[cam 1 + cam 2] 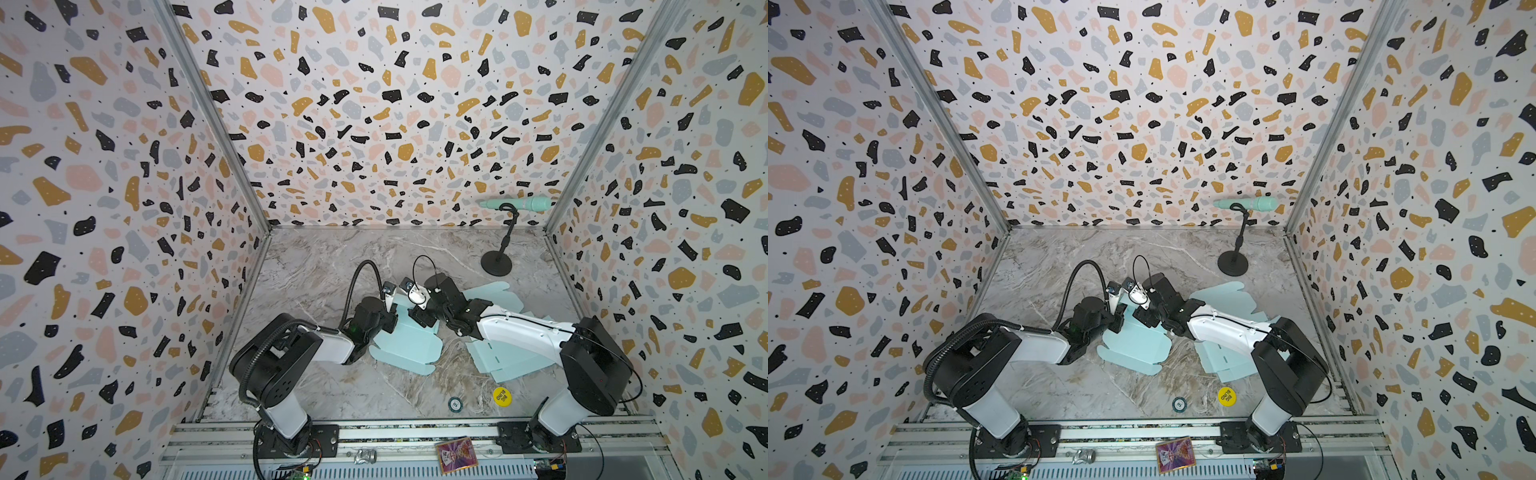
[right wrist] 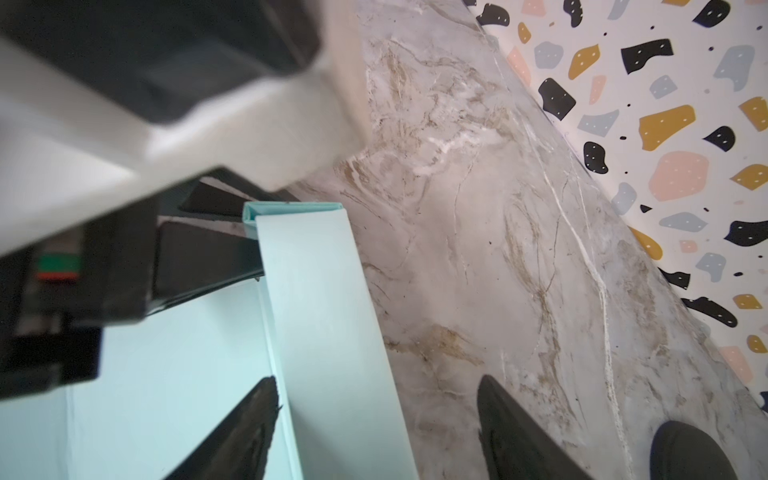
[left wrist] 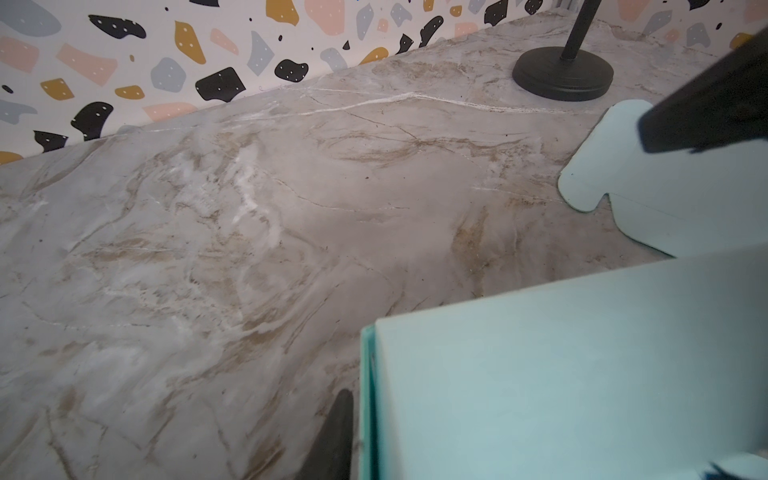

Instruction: Fold the paper box

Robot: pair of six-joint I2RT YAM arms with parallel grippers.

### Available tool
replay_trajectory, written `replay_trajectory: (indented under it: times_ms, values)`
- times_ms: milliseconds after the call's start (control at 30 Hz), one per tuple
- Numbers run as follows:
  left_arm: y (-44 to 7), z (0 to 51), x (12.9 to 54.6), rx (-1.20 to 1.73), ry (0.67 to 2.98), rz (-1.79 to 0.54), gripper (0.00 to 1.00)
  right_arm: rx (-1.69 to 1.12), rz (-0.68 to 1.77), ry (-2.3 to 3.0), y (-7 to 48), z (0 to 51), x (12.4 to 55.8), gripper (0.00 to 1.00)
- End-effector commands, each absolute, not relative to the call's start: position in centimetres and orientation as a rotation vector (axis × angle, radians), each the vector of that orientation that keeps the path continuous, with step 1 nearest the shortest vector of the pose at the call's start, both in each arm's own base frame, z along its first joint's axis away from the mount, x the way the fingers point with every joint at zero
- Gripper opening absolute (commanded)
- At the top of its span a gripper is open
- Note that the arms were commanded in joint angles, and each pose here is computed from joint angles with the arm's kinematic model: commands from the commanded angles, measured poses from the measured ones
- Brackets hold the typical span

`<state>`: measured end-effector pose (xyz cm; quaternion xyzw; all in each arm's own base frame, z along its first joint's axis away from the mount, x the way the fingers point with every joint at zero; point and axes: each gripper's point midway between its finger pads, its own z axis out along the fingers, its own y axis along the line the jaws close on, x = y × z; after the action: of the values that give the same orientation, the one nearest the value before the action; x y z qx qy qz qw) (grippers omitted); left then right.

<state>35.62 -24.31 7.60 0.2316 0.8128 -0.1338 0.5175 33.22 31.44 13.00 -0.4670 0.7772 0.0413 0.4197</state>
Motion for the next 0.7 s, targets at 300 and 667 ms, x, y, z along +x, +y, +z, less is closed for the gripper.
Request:
replay_trajectory:
  times_ms: [300, 667]
  values:
    - [-23.2, 10.1, 33.1, 0.522, 1.940, -0.348, 0.65, -1.089, 0.141, 2.064, 30.1, 12.7, 36.9, 0.66]
    - [-17.3, 12.8, 31.4, 0.000, 2.190, -0.289, 0.75, -0.857, 0.497, 2.190, 27.5, 12.8, 39.3, 0.60]
